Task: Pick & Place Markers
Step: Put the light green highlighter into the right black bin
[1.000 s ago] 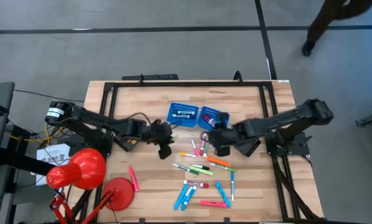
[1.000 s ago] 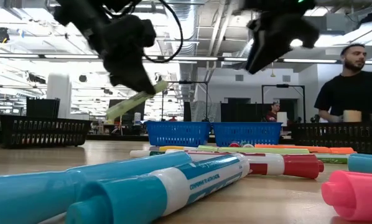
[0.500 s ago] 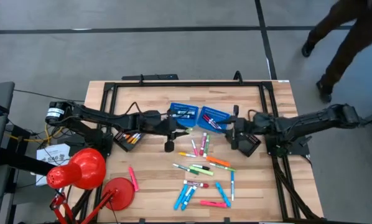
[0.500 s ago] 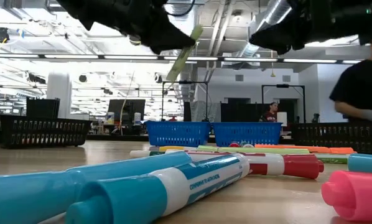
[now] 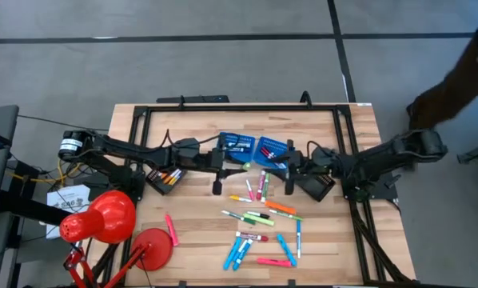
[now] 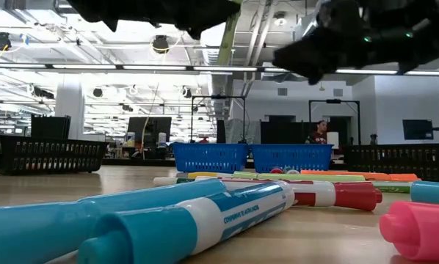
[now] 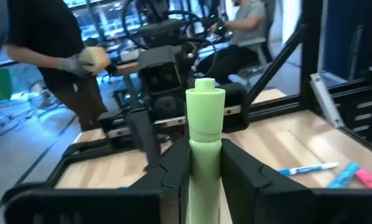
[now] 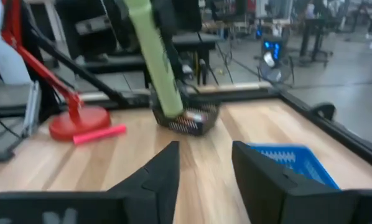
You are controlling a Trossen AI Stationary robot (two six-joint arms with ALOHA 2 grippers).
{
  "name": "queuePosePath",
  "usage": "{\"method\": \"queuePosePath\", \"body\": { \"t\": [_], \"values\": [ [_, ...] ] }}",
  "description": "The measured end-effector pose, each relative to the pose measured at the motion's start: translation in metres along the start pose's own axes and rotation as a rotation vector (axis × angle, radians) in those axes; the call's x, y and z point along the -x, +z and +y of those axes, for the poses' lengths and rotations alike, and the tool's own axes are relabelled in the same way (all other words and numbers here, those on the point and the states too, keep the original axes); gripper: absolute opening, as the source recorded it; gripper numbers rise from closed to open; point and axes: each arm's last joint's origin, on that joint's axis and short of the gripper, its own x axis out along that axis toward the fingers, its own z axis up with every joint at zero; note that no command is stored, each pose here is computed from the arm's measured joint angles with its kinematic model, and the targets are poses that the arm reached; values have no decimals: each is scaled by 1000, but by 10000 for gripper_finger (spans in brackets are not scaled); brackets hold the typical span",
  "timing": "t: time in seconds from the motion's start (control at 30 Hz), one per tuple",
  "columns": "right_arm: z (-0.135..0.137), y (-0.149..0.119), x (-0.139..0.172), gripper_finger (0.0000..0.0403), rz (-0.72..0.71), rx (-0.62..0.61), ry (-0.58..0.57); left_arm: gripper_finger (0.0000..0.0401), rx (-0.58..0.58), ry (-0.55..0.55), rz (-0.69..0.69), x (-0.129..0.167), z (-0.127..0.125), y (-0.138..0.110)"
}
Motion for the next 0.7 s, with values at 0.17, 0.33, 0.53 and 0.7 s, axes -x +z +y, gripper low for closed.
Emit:
{"method": "queuePosePath", "body": {
  "t": [0.17,0.33,0.53,0.7],
  "values": [
    [9,10,-27,180,-24,44,24,69,0,-5,-9,0,0,1],
    [16,16,-55,193,-27,79,38,69,5,-7,-9,0,0,1],
    [18,21,-81,186,-35,79,33,69,7,-16,-7,0,-3,1],
    [20,26,-99,154,-47,79,33,70,8,-19,2,0,-4,0]
  ]
}}
